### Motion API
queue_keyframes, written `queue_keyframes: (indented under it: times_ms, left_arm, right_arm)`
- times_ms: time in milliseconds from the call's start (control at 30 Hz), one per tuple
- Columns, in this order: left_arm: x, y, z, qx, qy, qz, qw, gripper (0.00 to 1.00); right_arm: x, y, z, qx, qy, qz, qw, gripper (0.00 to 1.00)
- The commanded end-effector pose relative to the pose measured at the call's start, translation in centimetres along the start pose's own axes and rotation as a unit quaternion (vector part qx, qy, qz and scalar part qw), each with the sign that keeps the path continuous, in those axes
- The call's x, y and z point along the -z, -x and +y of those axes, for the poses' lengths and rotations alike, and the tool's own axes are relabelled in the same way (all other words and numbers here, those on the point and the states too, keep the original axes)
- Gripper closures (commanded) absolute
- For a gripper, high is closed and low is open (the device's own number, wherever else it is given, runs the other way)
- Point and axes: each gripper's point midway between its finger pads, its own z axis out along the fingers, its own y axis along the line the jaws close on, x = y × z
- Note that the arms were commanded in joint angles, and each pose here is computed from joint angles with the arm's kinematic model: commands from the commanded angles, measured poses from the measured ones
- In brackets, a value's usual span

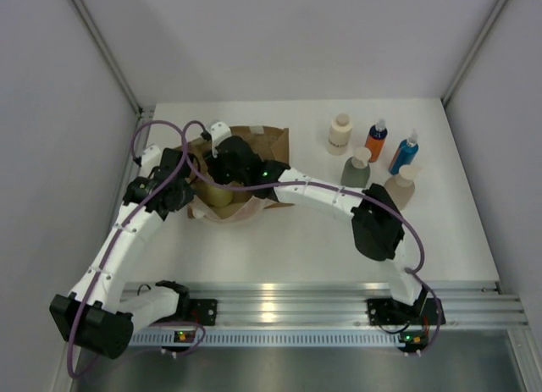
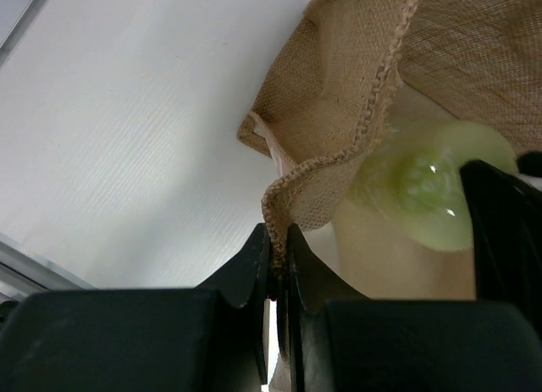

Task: Take the personal care products out of the canvas bag

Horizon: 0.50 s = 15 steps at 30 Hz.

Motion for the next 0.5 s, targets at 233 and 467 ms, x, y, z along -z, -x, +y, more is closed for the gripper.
queue_keyframes:
  times_ms: [233, 467]
  left_arm:
    - [0.5, -0.8, -0.9, -0.012, -0.026, 0.027, 0.999, 1.00]
    - [0.4, -0.3, -1.3, -0.011, -0.031, 0.019, 0.999, 1.00]
  right_arm:
    - [15.5, 22.0, 2.5, -0.009, 0.122, -0.293, 0.948, 1.00]
    - [22.0, 27.0, 0.1, 0.001, 0.087, -0.347, 0.934, 1.00]
